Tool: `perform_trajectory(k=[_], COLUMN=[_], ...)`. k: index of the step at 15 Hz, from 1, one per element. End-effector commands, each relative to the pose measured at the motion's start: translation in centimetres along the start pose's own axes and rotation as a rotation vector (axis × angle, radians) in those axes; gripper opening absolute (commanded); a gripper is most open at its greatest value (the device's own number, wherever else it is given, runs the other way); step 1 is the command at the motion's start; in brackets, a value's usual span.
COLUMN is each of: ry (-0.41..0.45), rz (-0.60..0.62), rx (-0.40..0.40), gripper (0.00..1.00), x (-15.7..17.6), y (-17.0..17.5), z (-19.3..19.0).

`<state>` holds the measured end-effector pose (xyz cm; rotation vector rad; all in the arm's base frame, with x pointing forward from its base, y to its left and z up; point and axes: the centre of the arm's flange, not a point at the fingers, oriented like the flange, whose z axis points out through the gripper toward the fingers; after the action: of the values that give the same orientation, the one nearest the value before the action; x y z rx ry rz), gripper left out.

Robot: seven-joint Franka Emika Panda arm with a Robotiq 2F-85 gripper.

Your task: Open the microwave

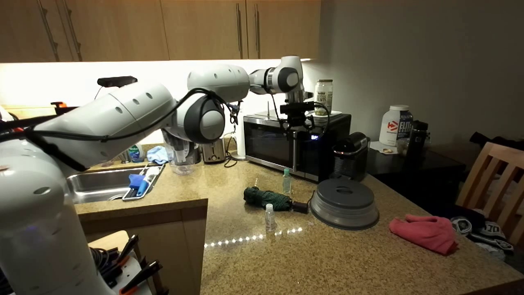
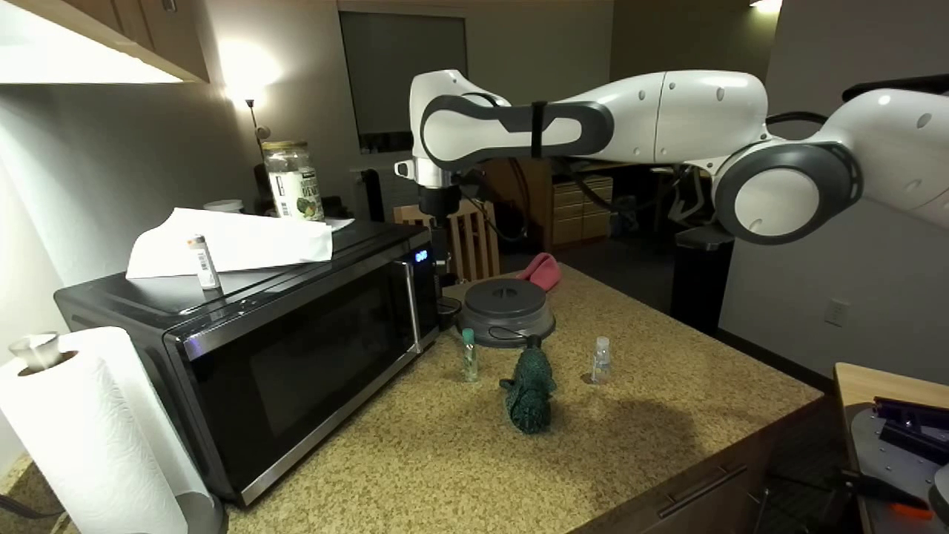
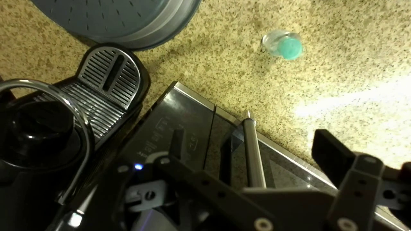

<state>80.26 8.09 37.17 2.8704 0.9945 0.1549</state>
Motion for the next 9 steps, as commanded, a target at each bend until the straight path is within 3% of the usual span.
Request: perform_trajectory(k=[1, 9], ry=[0.012, 0.059], rz=[0.037, 0.087], rx=[-0.030, -0.116], gripper=[1.00, 1.00], x=[2.9, 2.7], y=[1.8, 2.9], z=[0.0, 0.1])
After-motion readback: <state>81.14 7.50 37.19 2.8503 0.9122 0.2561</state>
